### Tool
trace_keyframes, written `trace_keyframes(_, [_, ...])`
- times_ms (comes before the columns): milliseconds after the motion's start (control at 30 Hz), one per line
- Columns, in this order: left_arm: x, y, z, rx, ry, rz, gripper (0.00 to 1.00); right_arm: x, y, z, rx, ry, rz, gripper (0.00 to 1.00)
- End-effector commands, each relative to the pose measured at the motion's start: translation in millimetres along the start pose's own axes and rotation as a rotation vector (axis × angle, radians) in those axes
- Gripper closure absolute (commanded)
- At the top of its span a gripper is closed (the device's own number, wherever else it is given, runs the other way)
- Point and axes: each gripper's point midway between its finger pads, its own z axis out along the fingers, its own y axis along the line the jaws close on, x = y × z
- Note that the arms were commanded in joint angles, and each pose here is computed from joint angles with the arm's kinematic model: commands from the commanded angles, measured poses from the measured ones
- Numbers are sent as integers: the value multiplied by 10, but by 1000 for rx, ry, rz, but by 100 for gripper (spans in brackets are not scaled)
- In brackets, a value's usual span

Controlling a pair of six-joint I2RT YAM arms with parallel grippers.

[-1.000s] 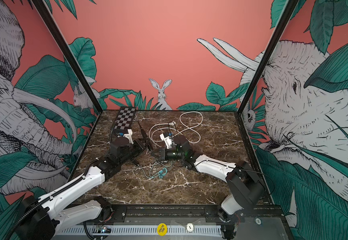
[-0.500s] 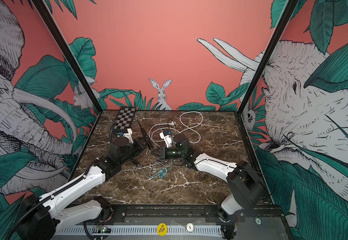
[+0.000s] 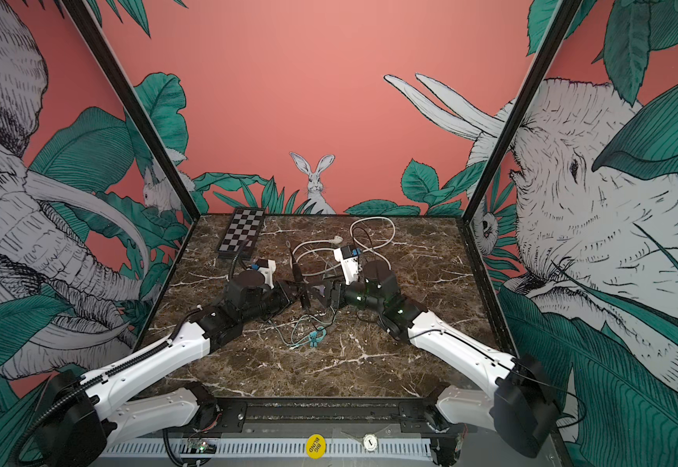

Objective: Charge the electric toothbrush
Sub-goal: Insert the charging cable into the electric toothbrush, then place the electric toothbrush at the center of the board.

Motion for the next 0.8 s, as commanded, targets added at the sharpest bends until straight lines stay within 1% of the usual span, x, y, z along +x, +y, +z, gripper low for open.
trace_keyframes(0, [61, -171, 27, -5, 30, 72, 100, -96, -183, -307, 172, -48, -117, 17])
trace_keyframes(100, [151, -290, 112, -7, 47, 152, 100, -190, -328, -595, 313, -95, -169, 5])
trace_keyframes(133, [175, -313, 143, -10, 55, 172, 100, -202, -365, -671, 347, -105, -176, 3])
trace_keyframes(200, [223, -366, 210, -9, 68, 210, 100, -220, -451, -808, 414, -126, -187, 1])
trace_keyframes(267, [259, -436, 268, 7, 75, 252, 100, -177, -521, -860, 449, -116, -185, 1])
trace_keyframes(300, [269, -452, 290, -1, 76, 277, 100, -144, -529, -855, 446, -104, -183, 1])
trace_keyframes(367, [281, -516, 327, 7, 75, 320, 100, -59, -489, -792, 396, -78, -175, 1])
trace_keyframes(433, [291, -537, 365, 9, 72, 333, 100, 24, -442, -718, 342, -47, -173, 4])
trace_keyframes(467, [305, -504, 376, -3, 78, 325, 100, 56, -430, -685, 322, -36, -171, 5])
trace_keyframes(500, [278, -406, 348, -48, 59, 308, 100, 81, -435, -667, 318, -24, -171, 5])
trace_keyframes(533, [260, -313, 313, -76, 34, 295, 100, 86, -428, -659, 313, -18, -173, 6])
trace_keyframes(600, [201, -70, 225, -130, -35, 225, 100, 118, -398, -624, 286, -2, -179, 7])
trace_keyframes(767, [172, 218, 171, -194, -92, 100, 100, 193, -291, -467, 194, 55, -177, 7])
